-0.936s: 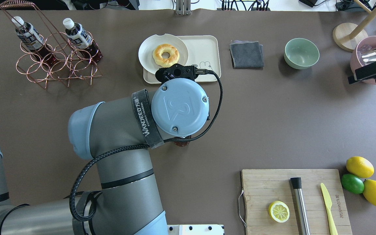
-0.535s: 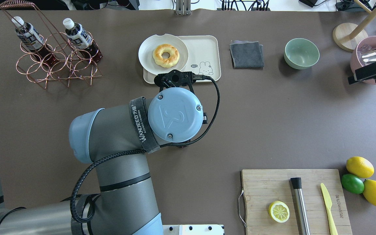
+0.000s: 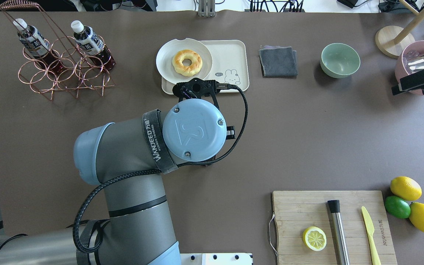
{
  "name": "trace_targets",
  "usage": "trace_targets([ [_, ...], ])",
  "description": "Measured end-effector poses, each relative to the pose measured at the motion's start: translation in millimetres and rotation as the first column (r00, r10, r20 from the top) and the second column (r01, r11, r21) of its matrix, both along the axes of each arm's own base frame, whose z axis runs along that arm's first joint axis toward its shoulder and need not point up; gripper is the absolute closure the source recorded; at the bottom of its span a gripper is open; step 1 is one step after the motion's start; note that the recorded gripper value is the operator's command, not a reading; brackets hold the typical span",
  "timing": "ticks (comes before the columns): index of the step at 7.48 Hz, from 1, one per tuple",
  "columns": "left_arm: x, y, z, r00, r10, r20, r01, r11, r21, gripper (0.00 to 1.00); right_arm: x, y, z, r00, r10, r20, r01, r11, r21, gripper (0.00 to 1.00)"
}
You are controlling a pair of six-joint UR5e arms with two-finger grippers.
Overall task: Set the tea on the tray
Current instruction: 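Carry the tea bottle with the left gripper and set it down near the tray, then release the bottle and withdraw the left gripper while the right gripper reaches toward it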
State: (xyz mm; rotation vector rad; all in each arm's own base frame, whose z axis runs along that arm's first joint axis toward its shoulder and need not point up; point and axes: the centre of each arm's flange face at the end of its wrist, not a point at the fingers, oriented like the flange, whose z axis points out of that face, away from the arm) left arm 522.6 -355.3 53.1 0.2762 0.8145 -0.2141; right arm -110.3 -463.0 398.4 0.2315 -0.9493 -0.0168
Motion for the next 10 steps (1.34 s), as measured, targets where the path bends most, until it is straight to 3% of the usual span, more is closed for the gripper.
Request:
trace_targets([
  [2,-12,1,-4,1.000,-0.005,-0.008,0.005,1.000,0.008,0.02,-9,2,-22,0.999,0.025,0.028,-0.024,0.999,-0.026,0.00],
  [5,-85,0,41,0.999,0.035,0.031,-0.038,0.996,0.076,0.02,-83,6,-117,0.994,0.064,0.094,-0.050,0.988,-0.146,0.02],
  [8,-160,-36,97,0.986,0.156,0.057,-0.161,0.981,0.109,0.02,-188,40,-222,0.997,0.052,0.058,-0.042,0.986,-0.158,0.00],
  [10,-200,-60,151,0.974,0.206,0.090,-0.217,0.967,0.135,0.02,-250,75,-296,0.999,0.054,-0.001,-0.053,0.991,-0.121,0.00],
])
